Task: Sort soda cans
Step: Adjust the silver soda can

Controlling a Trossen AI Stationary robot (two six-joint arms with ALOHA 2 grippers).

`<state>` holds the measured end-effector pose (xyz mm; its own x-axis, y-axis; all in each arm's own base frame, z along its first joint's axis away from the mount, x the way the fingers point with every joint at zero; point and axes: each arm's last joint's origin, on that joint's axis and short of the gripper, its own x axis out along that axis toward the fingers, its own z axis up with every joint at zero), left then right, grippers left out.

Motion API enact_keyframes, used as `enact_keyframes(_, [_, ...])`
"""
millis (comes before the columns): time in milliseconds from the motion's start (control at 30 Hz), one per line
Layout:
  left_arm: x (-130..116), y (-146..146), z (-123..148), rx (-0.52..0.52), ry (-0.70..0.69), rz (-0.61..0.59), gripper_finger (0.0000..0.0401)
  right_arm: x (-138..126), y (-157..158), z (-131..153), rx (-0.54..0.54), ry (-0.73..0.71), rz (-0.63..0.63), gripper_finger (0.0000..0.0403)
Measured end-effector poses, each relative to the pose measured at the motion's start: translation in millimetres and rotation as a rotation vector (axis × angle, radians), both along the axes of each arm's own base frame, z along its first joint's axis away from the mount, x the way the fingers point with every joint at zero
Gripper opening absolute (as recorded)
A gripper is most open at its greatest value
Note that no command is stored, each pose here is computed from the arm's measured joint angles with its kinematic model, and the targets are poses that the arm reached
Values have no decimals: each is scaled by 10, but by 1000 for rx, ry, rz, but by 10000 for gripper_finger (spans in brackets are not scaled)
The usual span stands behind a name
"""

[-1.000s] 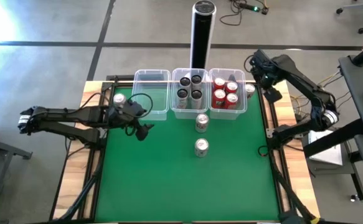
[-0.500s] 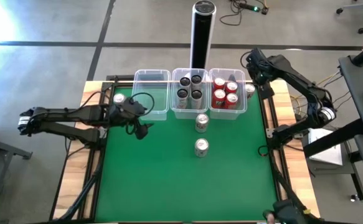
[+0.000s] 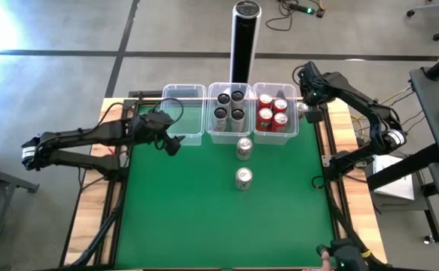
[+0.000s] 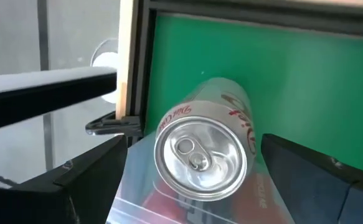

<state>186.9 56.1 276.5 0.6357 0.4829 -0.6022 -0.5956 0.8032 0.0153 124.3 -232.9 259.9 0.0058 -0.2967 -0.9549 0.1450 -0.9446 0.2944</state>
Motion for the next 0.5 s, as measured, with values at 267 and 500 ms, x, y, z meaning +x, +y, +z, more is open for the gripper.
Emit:
enact_keyframes(267, [47, 73, -37, -25, 2, -8, 367, -84, -40, -158, 24, -66, -5, 364])
enact_keyframes(500, [124, 99, -71, -32, -4, -23, 367, -109, -49, -277, 29, -110, -4, 364])
